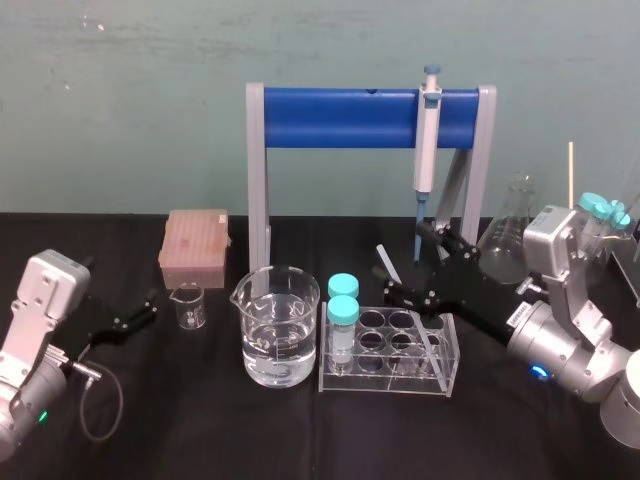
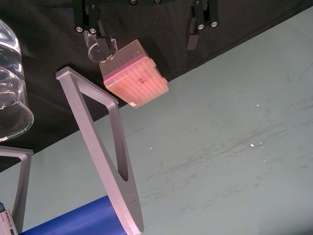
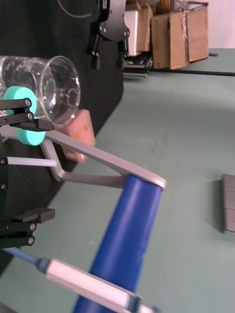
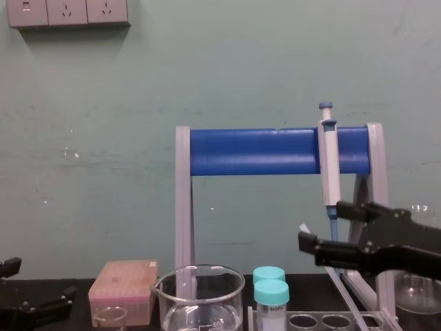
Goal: Pick up the stirring rod with one hand, then place it down.
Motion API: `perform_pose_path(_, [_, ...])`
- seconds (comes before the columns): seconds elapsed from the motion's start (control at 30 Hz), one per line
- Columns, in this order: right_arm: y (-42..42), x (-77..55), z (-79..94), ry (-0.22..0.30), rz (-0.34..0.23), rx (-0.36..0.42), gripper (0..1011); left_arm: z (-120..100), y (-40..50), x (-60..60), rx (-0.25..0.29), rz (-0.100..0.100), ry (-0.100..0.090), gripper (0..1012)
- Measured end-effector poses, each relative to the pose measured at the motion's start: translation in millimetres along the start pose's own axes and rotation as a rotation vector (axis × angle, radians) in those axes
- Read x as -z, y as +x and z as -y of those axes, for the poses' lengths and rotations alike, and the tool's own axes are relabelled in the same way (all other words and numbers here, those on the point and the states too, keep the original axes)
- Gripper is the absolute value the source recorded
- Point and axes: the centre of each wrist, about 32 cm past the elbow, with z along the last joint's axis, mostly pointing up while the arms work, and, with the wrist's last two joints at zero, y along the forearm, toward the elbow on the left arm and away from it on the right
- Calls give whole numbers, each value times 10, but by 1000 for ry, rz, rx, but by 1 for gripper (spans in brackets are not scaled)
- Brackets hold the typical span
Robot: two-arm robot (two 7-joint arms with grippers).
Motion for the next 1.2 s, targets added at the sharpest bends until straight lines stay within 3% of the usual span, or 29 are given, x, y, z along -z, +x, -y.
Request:
perform_pose_path(0.33, [11,105,-62,-82,-101,-40,1002,0,0,0,0,0,0,1000])
perform_pose_path(0.53, [15,125,-63,-112,-108,-24,1002,0,0,0,0,0,0,1000])
perform_pose_path(1.03, [17,124,-61,-110,-108,-24,1002,0,0,0,0,0,0,1000])
perform_pose_path(1.2, [17,124,-61,-109,-108,-25,908,0,0,0,0,0,0,1000])
